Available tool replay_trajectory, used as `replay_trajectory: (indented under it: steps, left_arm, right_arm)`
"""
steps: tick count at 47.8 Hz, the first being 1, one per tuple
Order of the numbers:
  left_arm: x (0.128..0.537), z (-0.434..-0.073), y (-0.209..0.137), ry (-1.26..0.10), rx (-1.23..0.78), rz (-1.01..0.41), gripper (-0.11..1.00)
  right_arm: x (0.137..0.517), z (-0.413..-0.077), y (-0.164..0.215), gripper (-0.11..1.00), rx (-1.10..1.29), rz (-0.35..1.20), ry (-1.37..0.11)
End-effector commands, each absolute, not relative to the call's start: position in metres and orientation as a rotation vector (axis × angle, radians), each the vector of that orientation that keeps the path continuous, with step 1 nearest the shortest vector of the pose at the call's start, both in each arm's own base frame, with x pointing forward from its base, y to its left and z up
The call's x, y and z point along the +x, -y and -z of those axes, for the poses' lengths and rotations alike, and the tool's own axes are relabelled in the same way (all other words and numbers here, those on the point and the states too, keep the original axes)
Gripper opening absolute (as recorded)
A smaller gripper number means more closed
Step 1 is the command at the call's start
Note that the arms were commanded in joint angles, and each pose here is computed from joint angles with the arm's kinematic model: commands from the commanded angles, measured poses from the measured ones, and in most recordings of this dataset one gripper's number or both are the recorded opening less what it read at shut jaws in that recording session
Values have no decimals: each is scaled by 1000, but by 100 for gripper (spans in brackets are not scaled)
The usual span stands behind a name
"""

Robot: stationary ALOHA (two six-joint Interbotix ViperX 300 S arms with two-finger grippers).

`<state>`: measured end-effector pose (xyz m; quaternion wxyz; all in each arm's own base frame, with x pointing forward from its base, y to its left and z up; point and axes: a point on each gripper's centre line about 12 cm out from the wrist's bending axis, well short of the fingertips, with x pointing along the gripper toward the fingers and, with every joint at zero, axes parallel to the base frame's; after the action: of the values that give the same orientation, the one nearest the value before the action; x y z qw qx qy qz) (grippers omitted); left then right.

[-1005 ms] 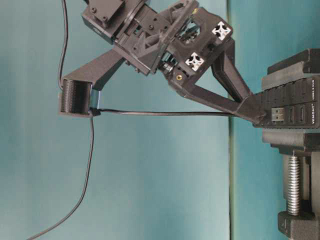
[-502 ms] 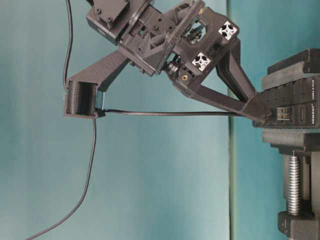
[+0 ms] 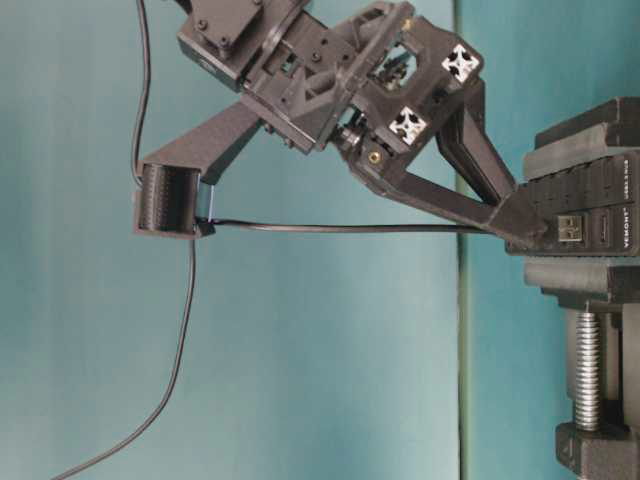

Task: Insert the USB into the second port from the front of the fixed hub.
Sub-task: 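Align the plug with the second port and push it in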

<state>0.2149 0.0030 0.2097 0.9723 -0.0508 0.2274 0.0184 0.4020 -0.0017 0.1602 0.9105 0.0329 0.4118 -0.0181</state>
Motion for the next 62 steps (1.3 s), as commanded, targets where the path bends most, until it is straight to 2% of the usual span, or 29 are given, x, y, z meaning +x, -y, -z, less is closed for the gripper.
replay_trajectory:
  steps: [1, 23, 62]
  left_arm:
    - [220, -220, -3, -428, -103, -37, 0]
    - [219, -219, -3, -431, -103, -37, 0]
    - [219, -219, -3, -430, -103, -37, 0]
  right_arm:
    - [406, -168, 2, 6, 79, 39, -806]
    - [401, -162, 3, 6, 73, 45, -880]
    - [401, -170, 7, 5, 53, 49, -942]
